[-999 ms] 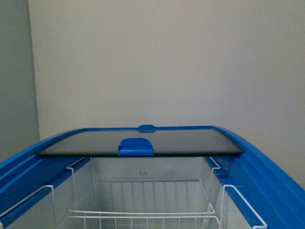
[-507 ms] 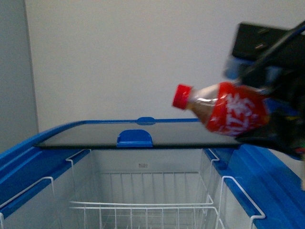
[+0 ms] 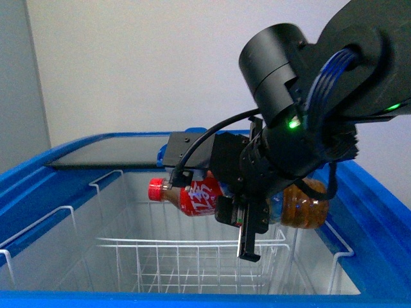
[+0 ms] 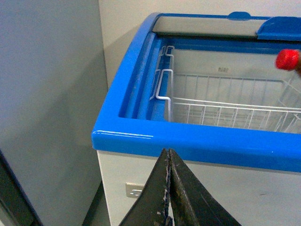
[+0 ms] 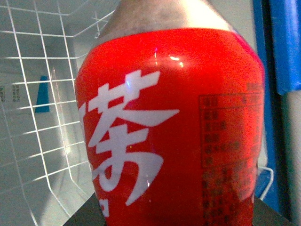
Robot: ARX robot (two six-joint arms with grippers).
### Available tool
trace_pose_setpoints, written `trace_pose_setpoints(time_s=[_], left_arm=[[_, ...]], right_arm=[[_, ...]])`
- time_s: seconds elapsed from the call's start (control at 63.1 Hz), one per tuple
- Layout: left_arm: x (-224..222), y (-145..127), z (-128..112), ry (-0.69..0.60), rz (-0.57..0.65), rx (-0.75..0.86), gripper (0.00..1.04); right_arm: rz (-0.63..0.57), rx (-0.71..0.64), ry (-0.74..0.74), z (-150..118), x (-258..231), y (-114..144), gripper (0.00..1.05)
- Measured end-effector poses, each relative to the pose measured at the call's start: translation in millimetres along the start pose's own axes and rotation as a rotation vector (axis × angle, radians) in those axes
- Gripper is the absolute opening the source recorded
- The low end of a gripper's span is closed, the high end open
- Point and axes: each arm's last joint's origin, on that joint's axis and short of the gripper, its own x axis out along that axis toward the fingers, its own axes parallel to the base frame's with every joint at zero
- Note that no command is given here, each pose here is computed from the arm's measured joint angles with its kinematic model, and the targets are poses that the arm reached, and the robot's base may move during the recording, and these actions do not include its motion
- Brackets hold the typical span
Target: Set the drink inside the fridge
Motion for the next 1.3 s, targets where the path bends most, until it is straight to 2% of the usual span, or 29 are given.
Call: trace_pose_setpoints(time_s=[0.412, 0.476, 0.761, 0.92, 0.983, 1.078, 1.189, 1.269, 1.3], left_arm=[[-7.6, 0.1, -0.2, -0.003, 0.003, 0.000, 0.03], [-14.8, 0.1, -4.4, 0.027, 0.003, 0.000, 0.03], [-17.8, 0.0, -2.6, 0.000, 0.003, 0.000, 0.03], [-17.8, 0.0, -2.7, 0.002, 0.003, 0.000, 0.03], [-17.8, 0.0, -2.7, 0.002, 0.003, 0.000, 0.03], [-17.8, 0.0, -2.7, 0.002, 0.003, 0.000, 0.03], [-17.8, 0.0, -2.7, 0.002, 0.003, 0.000, 0.03], [-17.8, 0.0, -2.7, 0.002, 0.003, 0.000, 0.03], [-17.8, 0.0, -2.7, 0.002, 0.003, 0.000, 0.03]], right_arm=[[0.016, 0.014, 0.053, -9.4, 70.7, 31.7, 0.37], [0.016, 0.015, 0.054, -11.7, 83.8, 37.9, 0.37], [0.062, 0.013, 0.057, -19.2, 137.5, 94.7, 0.37], [0.043, 0.016, 0.048, -15.1, 139.5, 95.1, 0.38], [0.044, 0.020, 0.046, -14.9, 139.5, 95.3, 0.50], [0.052, 0.020, 0.036, -14.5, 139.4, 95.6, 0.61], [0.051, 0.033, 0.017, -12.8, 135.9, 93.7, 0.80], [0.032, 0.061, -0.022, -7.2, 117.1, 79.6, 0.98], [0.014, 0.075, -0.045, -4.3, 106.5, 70.9, 0.98]])
